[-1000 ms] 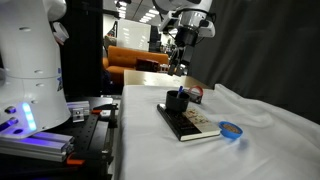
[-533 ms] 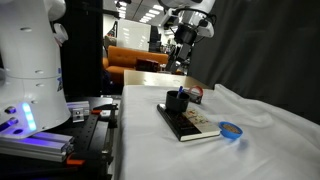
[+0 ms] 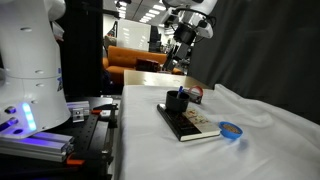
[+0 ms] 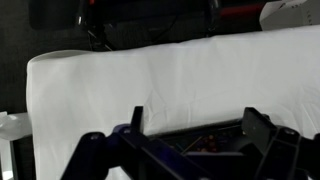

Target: Remove the black cup from the book and place it on the table

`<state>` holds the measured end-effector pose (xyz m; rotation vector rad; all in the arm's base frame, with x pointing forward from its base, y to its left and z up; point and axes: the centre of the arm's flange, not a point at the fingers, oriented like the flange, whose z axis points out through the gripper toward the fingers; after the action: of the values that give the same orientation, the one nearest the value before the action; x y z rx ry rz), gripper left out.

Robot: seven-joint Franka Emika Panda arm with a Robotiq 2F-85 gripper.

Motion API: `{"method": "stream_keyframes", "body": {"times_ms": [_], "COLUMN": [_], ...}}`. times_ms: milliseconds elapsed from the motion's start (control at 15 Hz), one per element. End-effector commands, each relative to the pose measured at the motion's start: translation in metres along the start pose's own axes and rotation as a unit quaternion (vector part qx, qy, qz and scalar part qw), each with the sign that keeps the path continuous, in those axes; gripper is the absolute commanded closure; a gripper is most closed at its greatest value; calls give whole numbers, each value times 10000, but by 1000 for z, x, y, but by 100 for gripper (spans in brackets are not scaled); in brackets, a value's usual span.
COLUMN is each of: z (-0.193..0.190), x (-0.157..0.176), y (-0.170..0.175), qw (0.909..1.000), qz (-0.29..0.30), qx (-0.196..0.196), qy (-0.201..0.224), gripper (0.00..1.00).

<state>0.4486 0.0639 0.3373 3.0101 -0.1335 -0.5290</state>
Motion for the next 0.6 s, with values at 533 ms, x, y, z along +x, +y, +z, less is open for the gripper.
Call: {"method": "stream_keyframes", "body": {"times_ms": [533], "z": [0], "x": [0], "y": [-4], "qw": [9999], "qz": [43], "qx": [135], "qy": [-7], "gripper": [0]}}
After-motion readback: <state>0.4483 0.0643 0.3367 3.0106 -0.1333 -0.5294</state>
